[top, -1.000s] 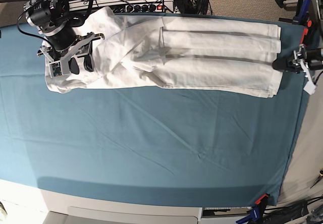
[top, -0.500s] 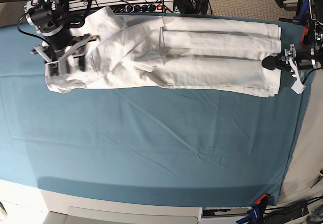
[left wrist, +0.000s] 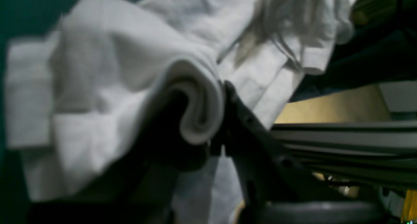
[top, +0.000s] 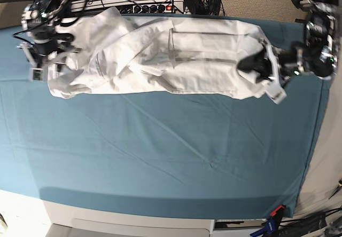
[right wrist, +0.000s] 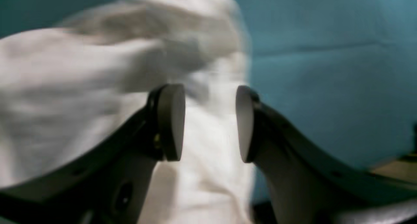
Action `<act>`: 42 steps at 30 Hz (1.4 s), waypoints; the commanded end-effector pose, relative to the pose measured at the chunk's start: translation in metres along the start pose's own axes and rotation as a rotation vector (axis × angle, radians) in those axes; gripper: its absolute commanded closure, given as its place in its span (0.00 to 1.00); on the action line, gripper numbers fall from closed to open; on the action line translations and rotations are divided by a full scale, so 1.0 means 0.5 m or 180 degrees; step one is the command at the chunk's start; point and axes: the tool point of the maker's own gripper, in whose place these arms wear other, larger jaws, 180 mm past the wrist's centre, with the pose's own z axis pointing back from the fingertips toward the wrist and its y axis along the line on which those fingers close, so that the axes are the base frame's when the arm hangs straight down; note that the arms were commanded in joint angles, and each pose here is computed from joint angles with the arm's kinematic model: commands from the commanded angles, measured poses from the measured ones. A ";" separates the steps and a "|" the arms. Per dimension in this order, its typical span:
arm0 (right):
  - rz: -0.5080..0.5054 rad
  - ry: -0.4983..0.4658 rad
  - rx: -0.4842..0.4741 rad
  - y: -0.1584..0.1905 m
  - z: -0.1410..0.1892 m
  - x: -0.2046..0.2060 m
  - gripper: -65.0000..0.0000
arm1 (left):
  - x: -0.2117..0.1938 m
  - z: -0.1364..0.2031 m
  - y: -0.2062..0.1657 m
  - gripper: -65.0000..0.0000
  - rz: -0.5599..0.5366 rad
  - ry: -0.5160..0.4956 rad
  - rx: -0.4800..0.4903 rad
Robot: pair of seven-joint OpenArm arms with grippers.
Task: Fold the T-shirt properly
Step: 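Grasp the folded strip's end with the left gripper and lift it, then fold the strip end with the left gripper toward the right gripper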
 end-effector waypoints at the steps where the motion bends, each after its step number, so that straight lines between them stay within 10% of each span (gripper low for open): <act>1: -0.0025 -0.0101 -0.0045 -0.020 0.000 0.016 0.60 | 0.040 0.005 -0.013 1.00 -0.0108 -0.0227 -0.0046; 18: -0.0331 -0.0148 -0.0242 -0.137 0.007 0.009 0.60 | 0.065 -0.212 -0.154 1.00 -0.0473 -0.0137 -0.0473; 42: -0.0399 -0.0220 -0.0108 -0.122 0.006 0.018 0.60 | 0.114 -0.274 -0.214 1.00 -0.0563 -0.0331 -0.0555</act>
